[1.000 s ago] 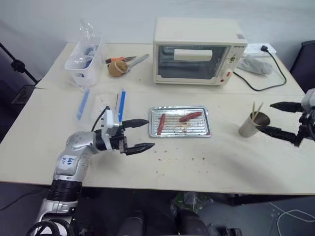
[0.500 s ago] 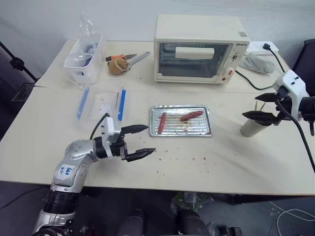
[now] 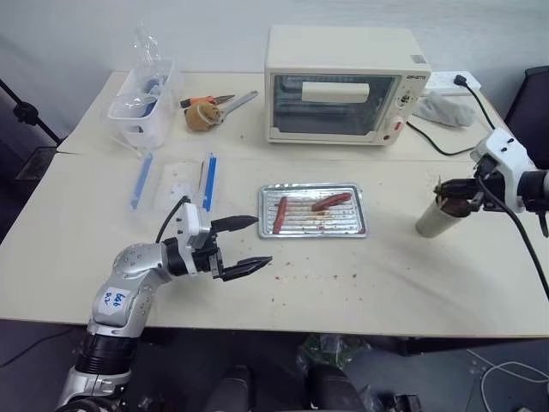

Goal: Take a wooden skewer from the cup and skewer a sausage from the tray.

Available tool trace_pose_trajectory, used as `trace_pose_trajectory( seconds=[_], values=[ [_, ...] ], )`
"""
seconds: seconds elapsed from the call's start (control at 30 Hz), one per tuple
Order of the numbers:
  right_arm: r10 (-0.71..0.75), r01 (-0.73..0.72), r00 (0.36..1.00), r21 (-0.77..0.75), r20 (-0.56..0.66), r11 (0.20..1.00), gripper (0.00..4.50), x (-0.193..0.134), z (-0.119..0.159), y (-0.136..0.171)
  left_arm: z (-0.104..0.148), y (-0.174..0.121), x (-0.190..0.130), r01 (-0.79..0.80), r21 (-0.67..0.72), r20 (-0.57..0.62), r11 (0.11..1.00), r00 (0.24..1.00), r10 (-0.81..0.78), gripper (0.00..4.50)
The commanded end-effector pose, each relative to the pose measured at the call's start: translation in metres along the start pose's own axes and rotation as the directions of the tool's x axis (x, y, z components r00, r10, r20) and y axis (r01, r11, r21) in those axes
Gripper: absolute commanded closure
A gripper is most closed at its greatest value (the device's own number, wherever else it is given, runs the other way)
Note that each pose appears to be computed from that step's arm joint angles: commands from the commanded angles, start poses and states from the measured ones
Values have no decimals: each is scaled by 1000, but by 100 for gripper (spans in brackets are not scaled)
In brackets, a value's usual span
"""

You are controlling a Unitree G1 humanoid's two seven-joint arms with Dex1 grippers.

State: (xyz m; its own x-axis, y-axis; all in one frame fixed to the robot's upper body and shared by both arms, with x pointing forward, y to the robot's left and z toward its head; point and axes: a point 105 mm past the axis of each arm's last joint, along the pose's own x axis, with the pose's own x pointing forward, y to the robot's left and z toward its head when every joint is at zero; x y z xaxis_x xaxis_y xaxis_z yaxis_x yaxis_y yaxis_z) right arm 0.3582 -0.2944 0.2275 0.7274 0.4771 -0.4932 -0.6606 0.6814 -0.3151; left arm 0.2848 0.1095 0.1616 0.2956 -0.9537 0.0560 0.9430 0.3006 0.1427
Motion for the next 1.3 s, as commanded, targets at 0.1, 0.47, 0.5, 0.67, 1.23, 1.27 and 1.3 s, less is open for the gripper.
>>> trace_pose_trajectory(
  seconds=[0.1,0.47,0.5,0.67,1.23,1.27,1.3],
  values=[
    [11,-7,994,-36,107,999,448,-30,37,-3,8,1,2,9,37,28,999,1000,-10,0],
    [150,-196,890,64,431,979,448,-68,107,21,10,-4,11,62,-30,82,998,995,-60,0],
    [176,-250,863,97,474,963,448,-63,111,28,12,-2,14,55,-27,98,998,994,-52,0],
    [264,-519,694,211,670,829,448,-31,123,72,23,2,35,26,11,205,1000,978,-28,0],
    [65,-746,506,399,860,534,448,11,127,137,60,11,81,-122,-55,504,991,853,133,0],
    [61,-746,507,402,860,530,448,12,127,138,61,10,82,-114,-57,508,992,852,127,0],
    [59,-747,507,404,860,529,448,13,127,140,61,9,83,-112,-57,509,992,852,126,0]
  ],
)
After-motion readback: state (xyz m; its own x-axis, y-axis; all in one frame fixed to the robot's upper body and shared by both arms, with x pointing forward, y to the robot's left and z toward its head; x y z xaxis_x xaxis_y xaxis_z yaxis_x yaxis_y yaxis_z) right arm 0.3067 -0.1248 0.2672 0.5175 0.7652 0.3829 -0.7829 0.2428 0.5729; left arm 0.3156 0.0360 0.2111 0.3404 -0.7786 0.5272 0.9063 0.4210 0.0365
